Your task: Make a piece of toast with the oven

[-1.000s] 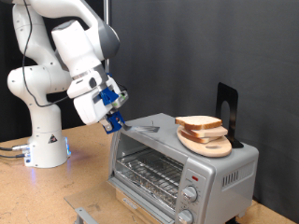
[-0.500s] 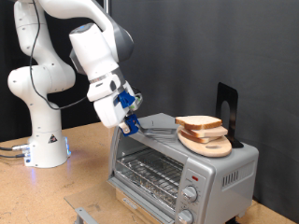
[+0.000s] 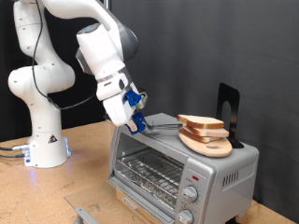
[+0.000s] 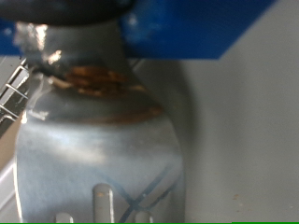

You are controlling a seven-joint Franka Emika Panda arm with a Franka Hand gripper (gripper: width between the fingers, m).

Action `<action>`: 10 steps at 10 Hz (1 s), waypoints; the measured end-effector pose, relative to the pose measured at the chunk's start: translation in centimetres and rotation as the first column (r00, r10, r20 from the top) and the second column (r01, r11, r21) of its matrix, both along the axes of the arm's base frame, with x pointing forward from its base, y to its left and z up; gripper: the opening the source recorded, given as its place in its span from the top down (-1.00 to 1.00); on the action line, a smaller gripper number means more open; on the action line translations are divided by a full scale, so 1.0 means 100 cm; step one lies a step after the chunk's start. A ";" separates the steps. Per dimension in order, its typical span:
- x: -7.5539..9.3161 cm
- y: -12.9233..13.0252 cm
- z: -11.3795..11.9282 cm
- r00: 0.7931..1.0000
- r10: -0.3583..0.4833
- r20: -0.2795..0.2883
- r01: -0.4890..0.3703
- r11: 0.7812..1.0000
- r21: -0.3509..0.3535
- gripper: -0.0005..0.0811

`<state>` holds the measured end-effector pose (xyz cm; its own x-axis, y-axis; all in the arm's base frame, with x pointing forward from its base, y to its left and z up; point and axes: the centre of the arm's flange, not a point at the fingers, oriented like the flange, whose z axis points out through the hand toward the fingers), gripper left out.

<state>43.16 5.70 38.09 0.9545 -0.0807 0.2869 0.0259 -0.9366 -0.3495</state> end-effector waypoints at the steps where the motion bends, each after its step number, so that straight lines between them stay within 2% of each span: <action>1: -0.003 0.005 0.000 1.000 0.014 0.000 -0.014 1.000 0.002 0.04; 3: -0.006 0.015 0.003 0.999 0.033 0.005 -0.033 0.999 0.006 0.04; 10: -0.015 0.012 0.013 1.000 0.007 0.027 -0.007 1.000 0.023 0.03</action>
<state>41.62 6.91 39.38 0.9470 -0.0809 0.3110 0.0422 -0.9281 -0.3699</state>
